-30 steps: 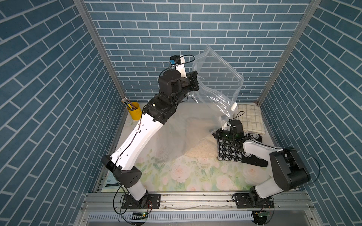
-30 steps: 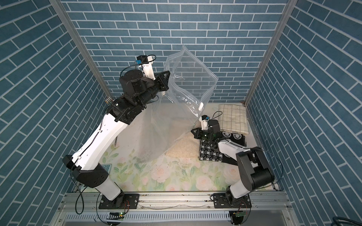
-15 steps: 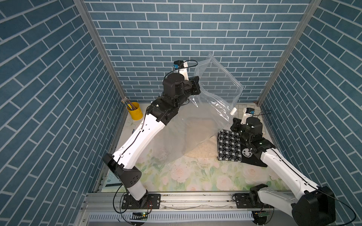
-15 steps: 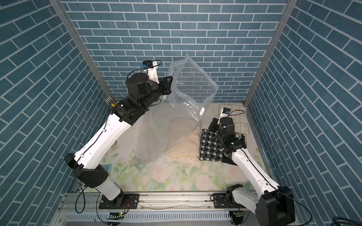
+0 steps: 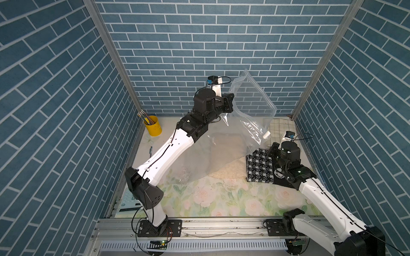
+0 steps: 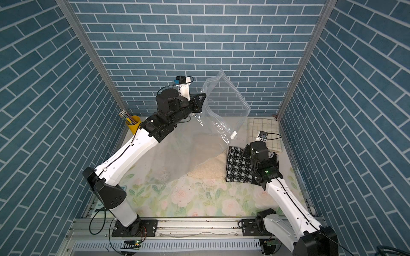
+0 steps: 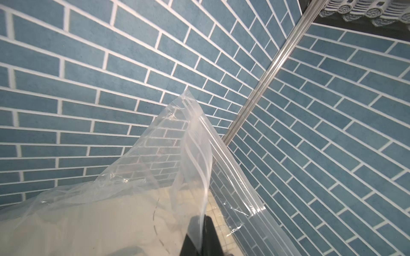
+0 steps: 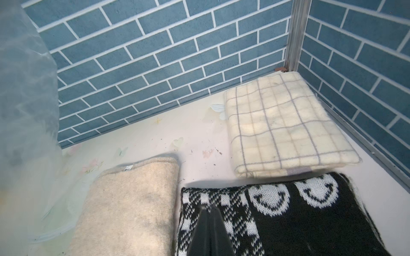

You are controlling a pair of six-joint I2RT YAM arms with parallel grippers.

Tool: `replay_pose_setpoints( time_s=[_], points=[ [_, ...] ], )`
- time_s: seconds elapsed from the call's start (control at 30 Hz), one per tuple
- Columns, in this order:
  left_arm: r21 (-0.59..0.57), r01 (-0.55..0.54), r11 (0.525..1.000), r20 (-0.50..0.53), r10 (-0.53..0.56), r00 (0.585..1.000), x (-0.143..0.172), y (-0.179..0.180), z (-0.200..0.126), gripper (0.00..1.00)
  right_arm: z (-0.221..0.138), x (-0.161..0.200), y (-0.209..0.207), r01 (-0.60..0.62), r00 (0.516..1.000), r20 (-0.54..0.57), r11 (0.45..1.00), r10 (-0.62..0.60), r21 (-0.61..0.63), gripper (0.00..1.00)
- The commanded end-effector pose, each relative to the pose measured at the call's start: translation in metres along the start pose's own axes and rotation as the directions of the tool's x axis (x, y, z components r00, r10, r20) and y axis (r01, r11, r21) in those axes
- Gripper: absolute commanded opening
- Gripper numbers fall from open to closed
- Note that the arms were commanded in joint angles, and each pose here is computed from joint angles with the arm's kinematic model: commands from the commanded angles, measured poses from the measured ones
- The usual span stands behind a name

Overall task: Take the scarf out of the vacuum bag
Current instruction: Place the vacuum bag at the center of the board.

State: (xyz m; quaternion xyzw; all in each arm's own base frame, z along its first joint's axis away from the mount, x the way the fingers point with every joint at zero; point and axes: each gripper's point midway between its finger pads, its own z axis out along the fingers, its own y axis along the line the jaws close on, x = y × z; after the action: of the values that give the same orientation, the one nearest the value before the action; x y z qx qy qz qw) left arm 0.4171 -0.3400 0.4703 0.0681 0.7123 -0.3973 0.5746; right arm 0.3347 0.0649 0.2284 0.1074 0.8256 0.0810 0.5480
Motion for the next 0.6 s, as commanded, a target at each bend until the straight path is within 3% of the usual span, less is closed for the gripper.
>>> replay_pose_setpoints(
  time_s=[0.0, 0.17, 0.27, 0.4, 0.57],
  points=[
    [0.108, -0.007, 0.994, -0.002, 0.008, 1.000, 0.011, -0.012, 0.019, 0.00, -0.009, -0.009, 0.000, 0.043, 0.999, 0.021, 0.999, -0.042, -0.008, 0.00],
    [0.192, 0.005, 0.981, -0.055, 0.005, 0.998, 0.044, -0.020, 0.046, 0.00, -0.009, -0.008, 0.023, 0.119, 0.992, -0.029, 0.985, -0.124, -0.122, 0.00],
    [0.234, 0.018, 0.972, -0.091, 0.003, 0.996, 0.066, -0.027, 0.064, 0.00, -0.020, -0.017, 0.023, 0.117, 0.993, 0.000, 0.985, -0.118, -0.126, 0.06],
    [0.279, 0.024, 0.960, -0.126, 0.012, 0.992, 0.090, -0.037, 0.080, 0.00, -0.042, -0.040, -0.011, 0.080, 0.994, 0.072, 0.995, -0.083, 0.052, 0.22],
    [0.333, 0.040, 0.942, -0.143, 0.008, 0.990, 0.107, -0.050, 0.095, 0.00, -0.060, -0.051, -0.033, 0.040, 0.991, 0.119, 0.986, -0.060, 0.160, 0.28]
  ],
)
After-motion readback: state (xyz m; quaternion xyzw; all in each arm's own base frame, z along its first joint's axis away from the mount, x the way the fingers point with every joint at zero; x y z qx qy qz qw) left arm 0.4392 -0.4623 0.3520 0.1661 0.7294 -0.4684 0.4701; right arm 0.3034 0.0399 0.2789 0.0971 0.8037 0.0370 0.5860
